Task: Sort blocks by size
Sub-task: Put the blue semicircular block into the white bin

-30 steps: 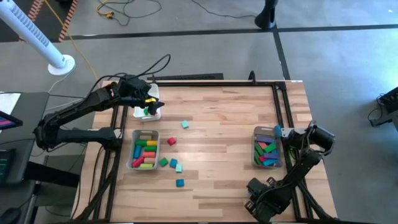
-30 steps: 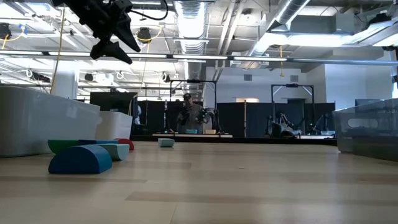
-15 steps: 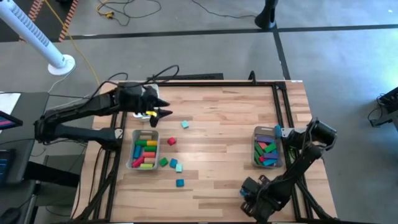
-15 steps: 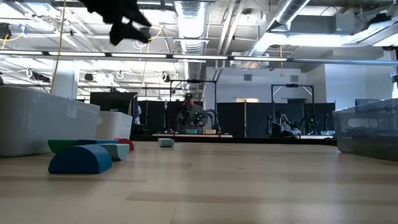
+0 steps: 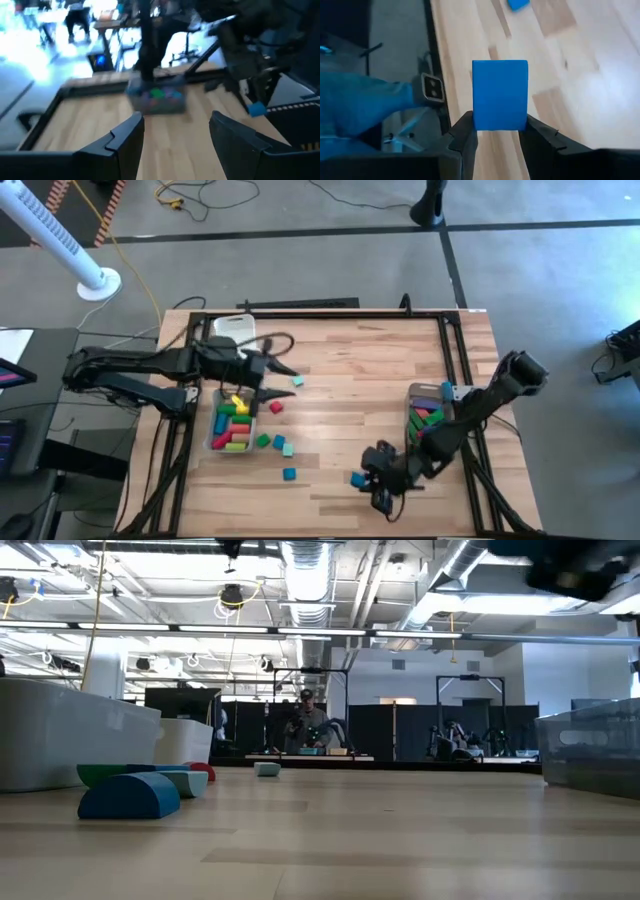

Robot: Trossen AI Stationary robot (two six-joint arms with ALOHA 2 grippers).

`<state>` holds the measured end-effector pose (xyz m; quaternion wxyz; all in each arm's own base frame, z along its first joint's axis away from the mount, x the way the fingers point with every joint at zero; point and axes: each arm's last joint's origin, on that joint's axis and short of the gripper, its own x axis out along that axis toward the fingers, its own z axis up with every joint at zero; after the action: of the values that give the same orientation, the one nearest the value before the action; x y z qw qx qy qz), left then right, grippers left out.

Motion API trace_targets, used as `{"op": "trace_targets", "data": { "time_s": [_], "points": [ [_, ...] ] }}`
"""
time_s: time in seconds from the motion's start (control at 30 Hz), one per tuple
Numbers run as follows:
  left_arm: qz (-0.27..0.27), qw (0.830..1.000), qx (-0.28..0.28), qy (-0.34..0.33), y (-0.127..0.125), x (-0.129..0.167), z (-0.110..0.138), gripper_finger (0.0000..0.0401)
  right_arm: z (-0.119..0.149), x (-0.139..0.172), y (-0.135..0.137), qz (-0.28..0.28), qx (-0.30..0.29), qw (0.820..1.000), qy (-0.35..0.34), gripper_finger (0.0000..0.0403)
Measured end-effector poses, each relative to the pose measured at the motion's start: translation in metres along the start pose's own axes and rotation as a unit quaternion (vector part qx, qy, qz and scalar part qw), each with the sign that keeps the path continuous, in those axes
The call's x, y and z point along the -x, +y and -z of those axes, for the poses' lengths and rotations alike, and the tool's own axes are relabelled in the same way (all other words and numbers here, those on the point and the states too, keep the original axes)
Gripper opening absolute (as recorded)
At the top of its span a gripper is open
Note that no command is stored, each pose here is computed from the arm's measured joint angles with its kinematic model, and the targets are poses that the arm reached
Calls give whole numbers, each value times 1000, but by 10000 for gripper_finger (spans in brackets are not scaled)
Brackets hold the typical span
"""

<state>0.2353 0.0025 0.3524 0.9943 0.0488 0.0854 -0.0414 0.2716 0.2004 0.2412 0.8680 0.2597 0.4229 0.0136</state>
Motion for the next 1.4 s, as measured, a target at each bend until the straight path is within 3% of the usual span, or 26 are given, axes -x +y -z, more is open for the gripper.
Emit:
{"op": "trace_targets", "data": {
  "time_s": [0.23, 0.63, 0.97, 1.4],
  "points": [
    [53, 997, -48, 2, -26, -39, -1, 215, -40, 25, -16, -66, 27, 997, -8, 150],
    [114, 984, -125, 58, -60, -97, -4, 215, -75, 46, -34, -141, 31, 989, -29, 151],
    [122, 972, -191, 57, -69, -103, -18, 215, -94, 51, -47, -165, 20, 985, -50, 151],
    [128, 967, -212, 65, -75, -114, -9, 215, -116, 55, -65, -204, 5, 977, -65, 151]
  ]
}}
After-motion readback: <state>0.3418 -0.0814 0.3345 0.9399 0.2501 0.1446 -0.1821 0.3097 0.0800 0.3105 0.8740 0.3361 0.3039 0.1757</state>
